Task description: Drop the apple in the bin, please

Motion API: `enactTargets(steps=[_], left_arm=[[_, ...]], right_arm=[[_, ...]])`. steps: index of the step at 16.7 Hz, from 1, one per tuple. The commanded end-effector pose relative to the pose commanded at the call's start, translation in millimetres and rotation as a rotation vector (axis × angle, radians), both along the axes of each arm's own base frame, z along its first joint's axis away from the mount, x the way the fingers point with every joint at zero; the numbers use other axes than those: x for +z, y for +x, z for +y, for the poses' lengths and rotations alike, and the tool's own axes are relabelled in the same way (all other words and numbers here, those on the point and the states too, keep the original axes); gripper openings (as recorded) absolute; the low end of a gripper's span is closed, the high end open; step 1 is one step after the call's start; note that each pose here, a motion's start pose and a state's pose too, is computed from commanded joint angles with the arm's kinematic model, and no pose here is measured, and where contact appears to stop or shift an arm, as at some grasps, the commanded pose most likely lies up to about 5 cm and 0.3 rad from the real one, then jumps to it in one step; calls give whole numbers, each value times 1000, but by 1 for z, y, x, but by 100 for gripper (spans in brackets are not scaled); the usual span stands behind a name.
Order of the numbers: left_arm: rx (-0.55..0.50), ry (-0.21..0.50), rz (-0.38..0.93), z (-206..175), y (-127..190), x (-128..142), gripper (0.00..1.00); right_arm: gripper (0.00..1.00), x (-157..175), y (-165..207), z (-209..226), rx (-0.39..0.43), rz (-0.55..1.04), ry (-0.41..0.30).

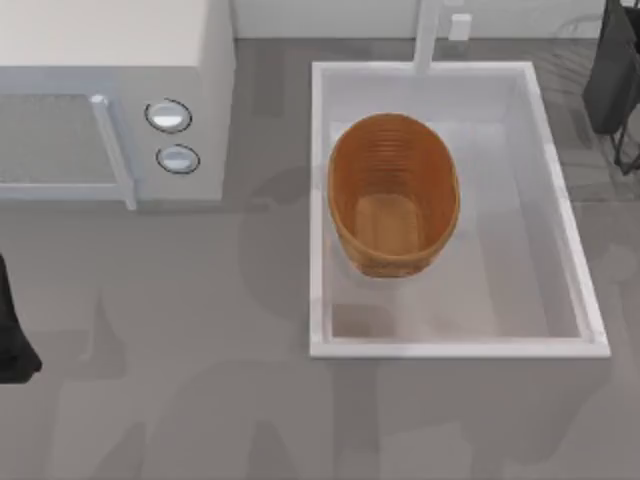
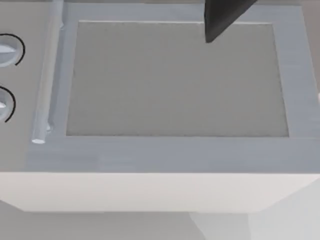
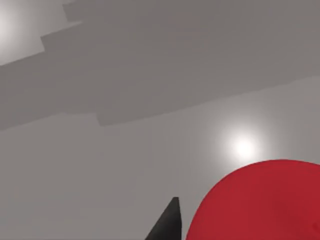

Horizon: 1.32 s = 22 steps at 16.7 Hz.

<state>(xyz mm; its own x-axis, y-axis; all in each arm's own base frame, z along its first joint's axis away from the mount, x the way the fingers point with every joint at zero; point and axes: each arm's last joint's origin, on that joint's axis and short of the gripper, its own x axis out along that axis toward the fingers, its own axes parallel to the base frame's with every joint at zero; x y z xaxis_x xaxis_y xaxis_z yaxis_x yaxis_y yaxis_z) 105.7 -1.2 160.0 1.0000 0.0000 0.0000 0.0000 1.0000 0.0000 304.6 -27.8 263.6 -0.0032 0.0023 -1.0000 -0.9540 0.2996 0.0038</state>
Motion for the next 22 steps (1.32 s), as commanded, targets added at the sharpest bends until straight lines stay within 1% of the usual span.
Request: enactTargets(steps=[3,5,7,9,12,15,17,19,20,22], left_arm=[[0,0,0,0,0,0,100],[0,0,0,0,0,0,100],[0,0,0,0,0,0,100],[0,0,0,0,0,0,100],[0,0,0,0,0,0,100],[0,0,0,0,0,0,100],[0,0,0,0,0,0,100],[0,0,0,0,0,0,100],[0,0,0,0,0,0,100],[0,0,0,0,0,0,100]], right_arm=[[0,6,17,6,-72,-10,31],[0,12,36,16,-152,-13,68],[0,15,58,29,-254,-3,113],[0,15,80,46,-385,29,163],[0,8,111,79,-622,116,229],[0,-4,134,115,-861,224,273],[0,-10,143,139,-998,291,295],[0,-14,148,160,-1106,347,314],[0,-15,150,169,-1147,368,324],[0,-15,151,184,-1203,400,345]])
